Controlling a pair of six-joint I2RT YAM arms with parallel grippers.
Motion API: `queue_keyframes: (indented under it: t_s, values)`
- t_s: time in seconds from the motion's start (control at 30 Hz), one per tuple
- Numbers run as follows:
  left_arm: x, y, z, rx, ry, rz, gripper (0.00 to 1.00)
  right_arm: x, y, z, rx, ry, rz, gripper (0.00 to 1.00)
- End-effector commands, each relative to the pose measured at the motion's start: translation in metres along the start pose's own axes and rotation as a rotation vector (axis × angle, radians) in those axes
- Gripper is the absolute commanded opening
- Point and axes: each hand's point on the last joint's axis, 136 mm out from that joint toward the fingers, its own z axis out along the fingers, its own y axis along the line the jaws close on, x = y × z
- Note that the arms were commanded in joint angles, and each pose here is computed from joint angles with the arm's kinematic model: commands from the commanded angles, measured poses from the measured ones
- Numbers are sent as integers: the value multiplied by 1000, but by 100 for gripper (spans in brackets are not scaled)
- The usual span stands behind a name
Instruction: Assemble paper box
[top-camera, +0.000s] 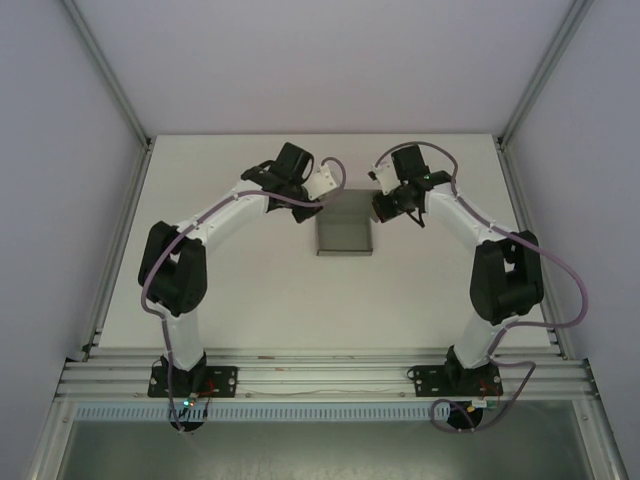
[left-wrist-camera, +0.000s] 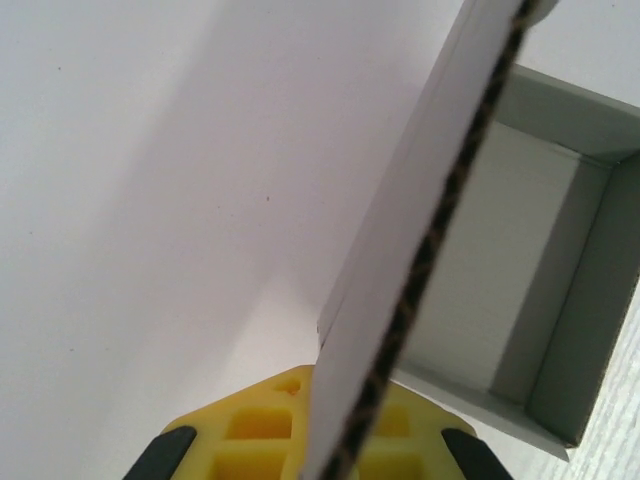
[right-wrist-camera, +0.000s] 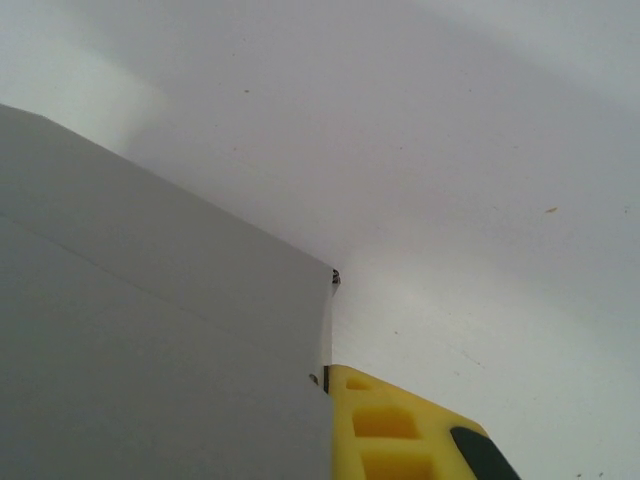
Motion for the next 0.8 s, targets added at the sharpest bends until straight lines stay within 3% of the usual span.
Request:
queue_keyframes:
  t_s: [0.0,0.23,0.4,0.57,0.77]
  values:
    - [-2,17,0,-82,15,-117,0,-19,-7,-15,55,-62,146,0]
    - [-28,41,12,-195,-133,-587,0,-42,-9,-17,107,-231,525,0]
    - [-38,40,27,-170,-229,-793,0,-58,7,-5,107,-304,590,0]
    - [-34,34,42,-258,-194,-741,0,-61,9,4,194,-334,605,0]
    - [-14,26,64,-260,-158,-801,0,-54,10,22,247,-332,626,0]
